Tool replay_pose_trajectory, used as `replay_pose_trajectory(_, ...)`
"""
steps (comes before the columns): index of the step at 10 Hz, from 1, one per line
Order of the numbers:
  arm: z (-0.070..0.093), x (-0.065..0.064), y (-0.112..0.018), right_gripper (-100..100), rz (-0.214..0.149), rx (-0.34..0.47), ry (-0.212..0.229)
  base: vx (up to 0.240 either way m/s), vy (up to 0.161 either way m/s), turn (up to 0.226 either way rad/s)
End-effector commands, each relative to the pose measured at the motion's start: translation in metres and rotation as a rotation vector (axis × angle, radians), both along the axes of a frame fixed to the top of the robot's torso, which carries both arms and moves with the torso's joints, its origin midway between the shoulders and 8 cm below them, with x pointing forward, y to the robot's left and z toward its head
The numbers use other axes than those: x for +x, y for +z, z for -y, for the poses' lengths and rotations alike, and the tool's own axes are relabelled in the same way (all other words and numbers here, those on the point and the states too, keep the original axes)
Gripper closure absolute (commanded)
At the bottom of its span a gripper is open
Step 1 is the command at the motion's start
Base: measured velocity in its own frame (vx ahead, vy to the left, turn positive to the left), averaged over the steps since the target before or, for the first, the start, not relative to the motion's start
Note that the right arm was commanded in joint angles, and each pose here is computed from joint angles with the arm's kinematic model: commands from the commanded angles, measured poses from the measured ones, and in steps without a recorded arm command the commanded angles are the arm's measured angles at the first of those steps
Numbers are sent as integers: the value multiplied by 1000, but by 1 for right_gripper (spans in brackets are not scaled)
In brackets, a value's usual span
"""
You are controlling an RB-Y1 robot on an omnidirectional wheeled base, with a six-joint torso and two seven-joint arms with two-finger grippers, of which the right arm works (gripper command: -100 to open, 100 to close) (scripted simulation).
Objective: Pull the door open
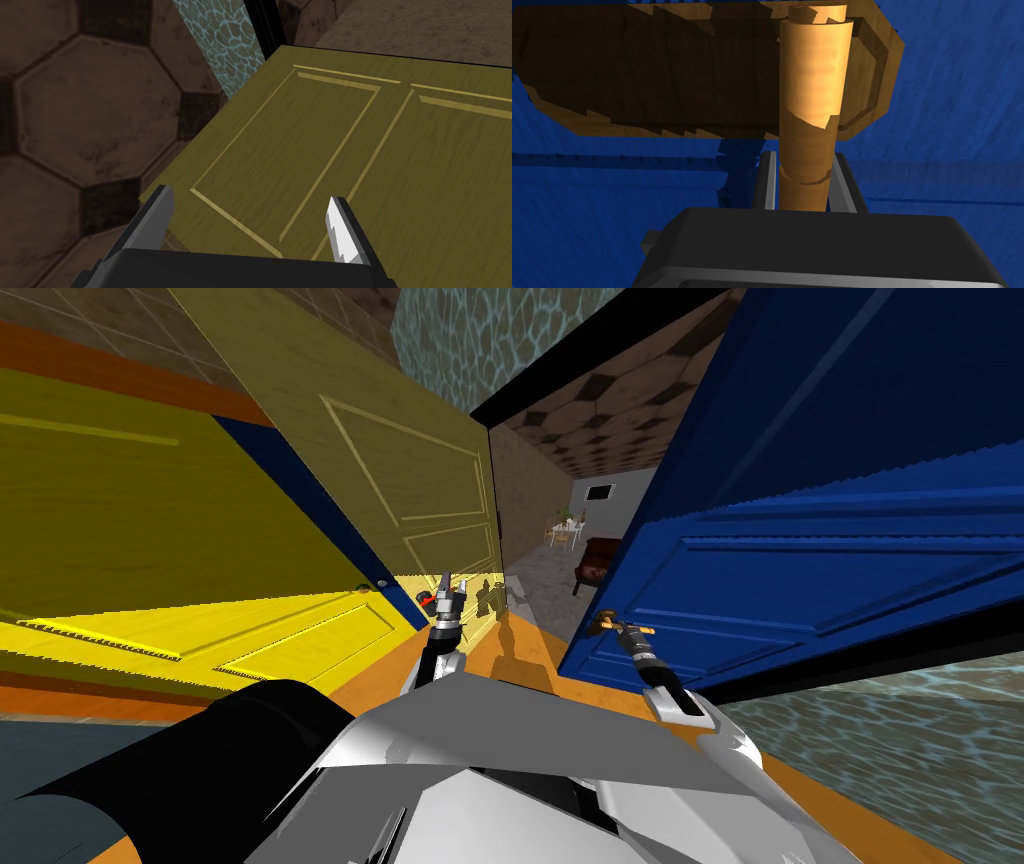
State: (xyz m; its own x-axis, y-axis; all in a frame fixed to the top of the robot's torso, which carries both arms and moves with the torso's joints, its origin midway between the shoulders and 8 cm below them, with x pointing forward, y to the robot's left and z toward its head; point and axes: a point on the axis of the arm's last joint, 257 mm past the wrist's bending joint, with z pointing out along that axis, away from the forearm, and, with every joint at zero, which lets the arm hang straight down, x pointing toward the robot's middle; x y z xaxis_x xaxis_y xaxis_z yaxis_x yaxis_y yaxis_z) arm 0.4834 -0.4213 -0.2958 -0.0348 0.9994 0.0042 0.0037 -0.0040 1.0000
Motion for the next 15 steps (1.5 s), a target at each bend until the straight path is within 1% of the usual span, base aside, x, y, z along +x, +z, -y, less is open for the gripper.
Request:
replay_pose_trajectory(1, 1, -8, 1, 100, 3, -2, 19, -140, -57, 116)
replay_pose_trajectory(7, 3, -37, 3, 100, 5, -4, 98, -218, -91, 123)
replay_pose_trajectory(8, 0, -34, 2, 100, 4, -3, 95, -101, -33, 23)
replay_pose_trajectory(9, 1, -43, -1, 100, 0, -2, 111, -151, -54, 122)
replay_pose_trajectory(12, 6, -56, 1, 100, 3, -3, 140, -210, -106, 167)
replay_pose_trajectory(13, 7, -59, 1, 100, 4, -4, 145, -156, -101, 113)
replay_pose_trajectory(15, 10, -68, 2, 100, 4, -4, 165, -159, -100, 130)
